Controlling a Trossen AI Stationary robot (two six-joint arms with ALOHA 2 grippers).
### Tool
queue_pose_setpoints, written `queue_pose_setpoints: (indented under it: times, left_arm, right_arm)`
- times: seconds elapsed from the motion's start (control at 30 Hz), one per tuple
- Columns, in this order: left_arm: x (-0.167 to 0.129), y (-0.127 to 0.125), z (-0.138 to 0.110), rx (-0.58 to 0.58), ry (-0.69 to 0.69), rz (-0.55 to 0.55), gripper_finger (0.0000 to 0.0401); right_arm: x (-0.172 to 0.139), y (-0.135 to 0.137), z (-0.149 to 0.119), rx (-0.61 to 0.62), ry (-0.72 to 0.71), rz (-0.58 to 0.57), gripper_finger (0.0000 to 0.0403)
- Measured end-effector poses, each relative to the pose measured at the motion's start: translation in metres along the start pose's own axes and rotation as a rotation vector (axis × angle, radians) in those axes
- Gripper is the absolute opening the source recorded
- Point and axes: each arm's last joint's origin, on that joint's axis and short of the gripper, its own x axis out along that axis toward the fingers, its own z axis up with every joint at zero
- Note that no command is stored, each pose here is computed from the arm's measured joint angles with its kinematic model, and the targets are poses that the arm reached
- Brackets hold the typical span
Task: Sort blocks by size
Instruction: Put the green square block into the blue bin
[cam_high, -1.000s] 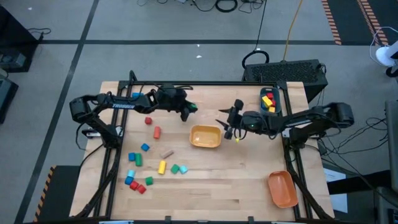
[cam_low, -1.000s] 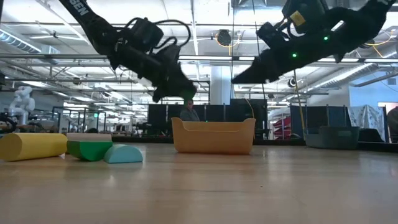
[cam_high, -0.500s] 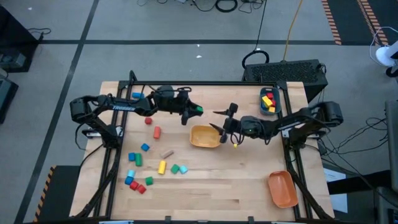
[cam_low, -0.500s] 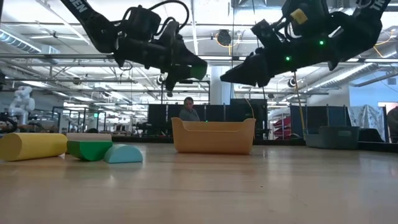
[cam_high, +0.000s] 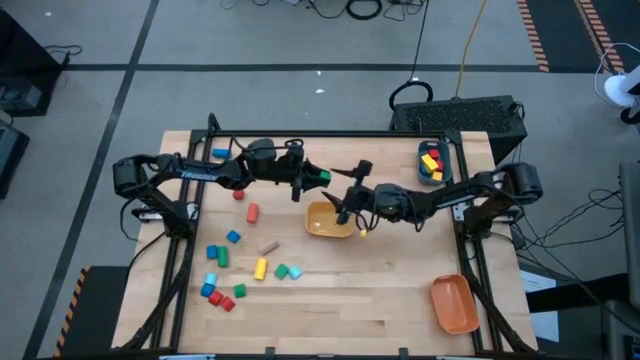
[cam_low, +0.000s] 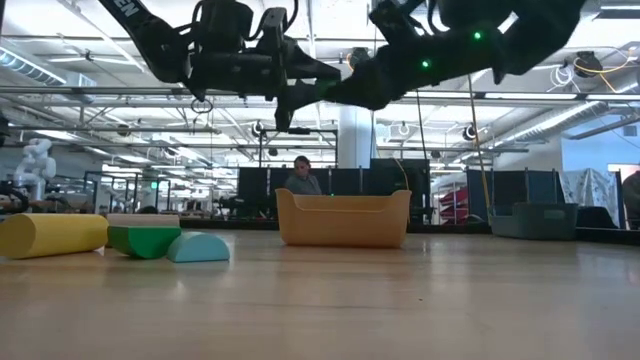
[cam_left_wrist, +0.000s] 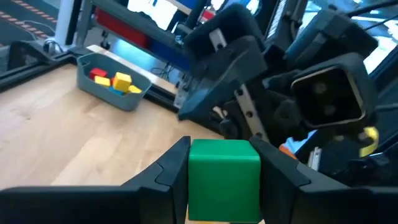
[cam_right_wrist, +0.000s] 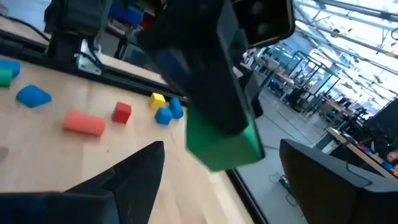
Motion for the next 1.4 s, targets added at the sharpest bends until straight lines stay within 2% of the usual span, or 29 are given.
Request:
queue_pose_setpoints:
  times: [0.37, 0.67, 0.77, 0.87, 1.07, 1.23, 1.4]
  left_arm:
    - [0.001, -0.002, -0.003, -0.023, 0.018, -0.005, 0.0137]
    - [0.001, -0.004, -0.002, -0.02, 0.013, -0.031, 0.0137]
    - [0.001, -0.004, -0.002, -0.057, 0.011, -0.034, 0.0137]
    - [0.002, -0.004, -0.002, -0.07, 0.012, -0.034, 0.015]
    - [0.0, -0.002, 0.001, 0.003, -0.001, -0.035, 0.0205]
    - [-0.009, 0.01, 0.009, 0.002, 0.005, -0.064, 0.0211]
    - [-0.019, 0.026, 0.014, -0.027, 0.044, -0.092, 0.0213]
  right_arm:
    - [0.021, 0.014, 0.007, -0.033, 0.02, -0.035, 0.0249]
    - [0.012, 0.022, 0.014, -0.097, 0.072, -0.127, 0.0154]
    - [0.011, 0.024, 0.014, -0.108, 0.078, -0.13, 0.0127]
    - [0.009, 0.025, 0.015, -0.106, 0.077, -0.13, 0.0123]
    - [0.006, 0.027, 0.014, -0.086, 0.117, -0.19, 0.0117]
    - [0.0, 0.026, 0.012, -0.09, 0.208, -0.266, 0.0118]
    - [-0.012, 0.004, 0.01, -0.025, 0.328, -0.28, 0.0118]
